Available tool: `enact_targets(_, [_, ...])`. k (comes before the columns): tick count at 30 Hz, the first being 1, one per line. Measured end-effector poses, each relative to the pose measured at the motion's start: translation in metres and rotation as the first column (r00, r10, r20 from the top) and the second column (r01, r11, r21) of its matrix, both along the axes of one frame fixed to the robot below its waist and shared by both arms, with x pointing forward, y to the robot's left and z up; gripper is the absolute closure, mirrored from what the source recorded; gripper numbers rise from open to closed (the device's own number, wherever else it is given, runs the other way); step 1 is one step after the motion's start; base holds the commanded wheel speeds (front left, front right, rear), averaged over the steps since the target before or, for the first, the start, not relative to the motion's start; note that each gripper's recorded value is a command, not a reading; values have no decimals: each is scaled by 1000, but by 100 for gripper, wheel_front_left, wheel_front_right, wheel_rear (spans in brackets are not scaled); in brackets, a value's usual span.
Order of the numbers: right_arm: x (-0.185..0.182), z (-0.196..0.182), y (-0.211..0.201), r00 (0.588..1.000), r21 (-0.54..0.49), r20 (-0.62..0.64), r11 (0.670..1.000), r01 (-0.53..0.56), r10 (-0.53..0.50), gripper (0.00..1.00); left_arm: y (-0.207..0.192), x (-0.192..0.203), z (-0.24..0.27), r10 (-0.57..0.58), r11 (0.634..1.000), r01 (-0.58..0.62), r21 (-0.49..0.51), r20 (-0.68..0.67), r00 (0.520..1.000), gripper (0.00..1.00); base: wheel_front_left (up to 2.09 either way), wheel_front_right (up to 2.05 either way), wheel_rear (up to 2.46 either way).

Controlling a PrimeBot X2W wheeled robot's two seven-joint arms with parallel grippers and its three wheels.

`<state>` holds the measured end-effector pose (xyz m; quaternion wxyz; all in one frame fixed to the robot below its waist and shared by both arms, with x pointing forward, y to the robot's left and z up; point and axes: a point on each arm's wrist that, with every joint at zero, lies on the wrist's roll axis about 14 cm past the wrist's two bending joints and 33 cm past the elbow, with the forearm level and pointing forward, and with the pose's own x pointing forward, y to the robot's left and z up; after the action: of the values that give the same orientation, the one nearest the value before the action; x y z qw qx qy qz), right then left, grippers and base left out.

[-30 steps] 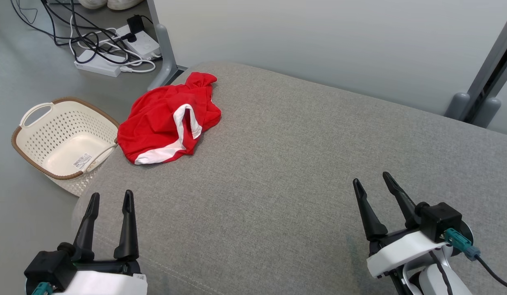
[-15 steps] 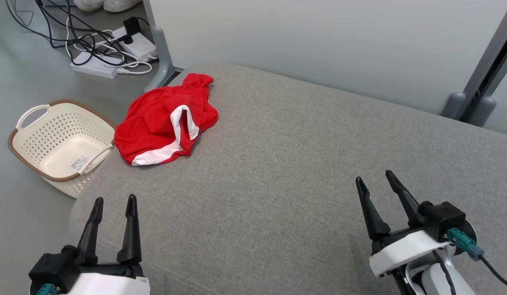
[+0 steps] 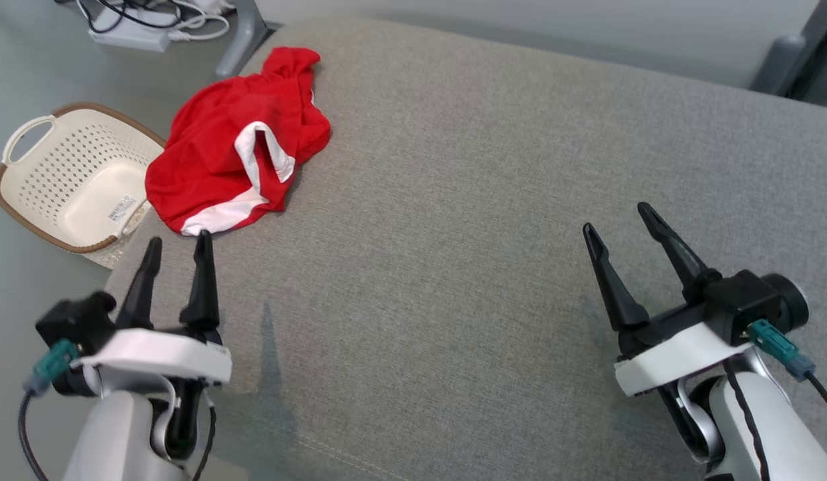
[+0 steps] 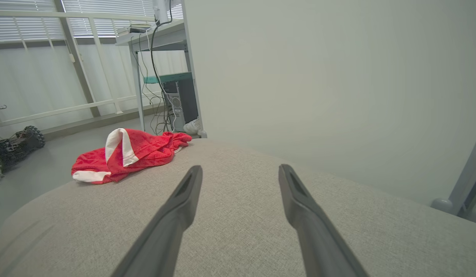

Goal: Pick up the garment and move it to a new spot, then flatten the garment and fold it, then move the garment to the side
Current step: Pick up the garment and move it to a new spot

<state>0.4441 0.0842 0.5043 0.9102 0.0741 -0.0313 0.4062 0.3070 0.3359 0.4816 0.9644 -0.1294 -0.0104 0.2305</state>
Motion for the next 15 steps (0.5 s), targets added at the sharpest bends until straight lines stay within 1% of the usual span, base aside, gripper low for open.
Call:
enact_targets(3, [13, -2, -3, 1000, -7, 11, 1000, 5, -5, 0, 11, 30, -6, -26, 1000, 26, -2, -53, 998, 0, 0, 0, 0])
enact_targets(4, [19, -3, -7, 1000, -6, 15, 1000, 10, -10, 0, 15, 51, -14, -63, 998, 64, 4, -121, 991, 0, 0, 0, 0])
enact_targets(10, [38, -9, -22, 999, -10, 18, 999, 42, -42, 0, 33, 103, -36, -99, 995, 93, -35, -250, 963, 0, 0, 0, 0])
enact_targets(13, [43, -17, -34, 998, -18, 3, 997, 71, -71, 0, 32, 119, -58, -128, 991, 109, -76, -338, 932, 0, 0, 0, 0])
enact_targets(15, [47, -23, -42, 996, -29, -7, 995, 90, -91, 0, 32, 125, -74, -145, 989, 116, -94, -406, 902, 0, 0, 0, 0])
